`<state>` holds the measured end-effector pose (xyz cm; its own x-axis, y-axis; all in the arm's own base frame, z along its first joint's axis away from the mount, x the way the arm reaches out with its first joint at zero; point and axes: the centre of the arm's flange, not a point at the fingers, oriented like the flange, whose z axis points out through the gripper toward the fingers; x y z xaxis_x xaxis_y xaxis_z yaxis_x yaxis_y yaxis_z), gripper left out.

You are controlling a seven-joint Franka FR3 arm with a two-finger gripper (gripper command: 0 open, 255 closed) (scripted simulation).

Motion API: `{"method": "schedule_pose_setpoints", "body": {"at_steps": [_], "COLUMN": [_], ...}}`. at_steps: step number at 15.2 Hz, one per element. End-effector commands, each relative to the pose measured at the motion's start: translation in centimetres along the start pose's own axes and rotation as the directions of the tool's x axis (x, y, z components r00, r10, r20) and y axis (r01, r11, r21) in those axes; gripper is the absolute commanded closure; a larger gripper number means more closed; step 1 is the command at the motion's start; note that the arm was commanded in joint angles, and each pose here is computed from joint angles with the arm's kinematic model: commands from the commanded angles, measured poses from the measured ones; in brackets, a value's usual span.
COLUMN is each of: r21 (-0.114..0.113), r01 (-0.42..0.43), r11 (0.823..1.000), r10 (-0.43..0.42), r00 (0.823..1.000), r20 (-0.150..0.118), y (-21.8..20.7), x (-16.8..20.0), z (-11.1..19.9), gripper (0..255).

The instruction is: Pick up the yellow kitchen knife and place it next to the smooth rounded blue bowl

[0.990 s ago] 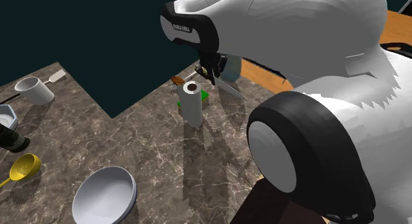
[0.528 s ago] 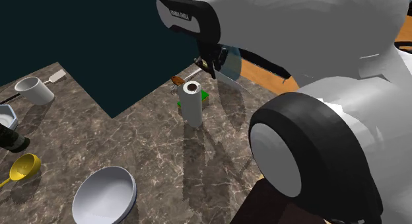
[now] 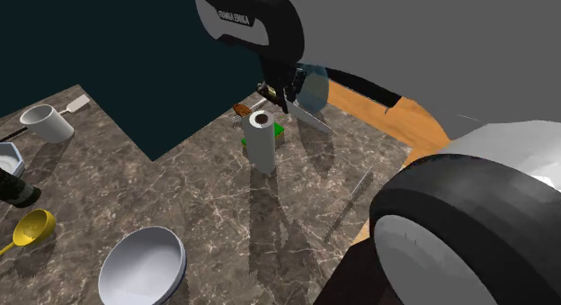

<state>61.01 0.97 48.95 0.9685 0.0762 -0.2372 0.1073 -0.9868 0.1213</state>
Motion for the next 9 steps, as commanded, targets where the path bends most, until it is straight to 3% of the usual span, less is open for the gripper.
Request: {"method": "schedule_pose_setpoints", "body": {"at_steps": [1, 9], "r21": [0.0, 0.0], "r01": [-0.001, -0.001], "r11": [1.0, 1.0], "r10": [0.001, 0.001], "r00": [1.0, 1.0], "r20": [0.0, 0.0], "y": [-1.8, -9.3], "x": [-2.0, -9.4], "z": [0.3, 1.1], "gripper": [255, 255]}}
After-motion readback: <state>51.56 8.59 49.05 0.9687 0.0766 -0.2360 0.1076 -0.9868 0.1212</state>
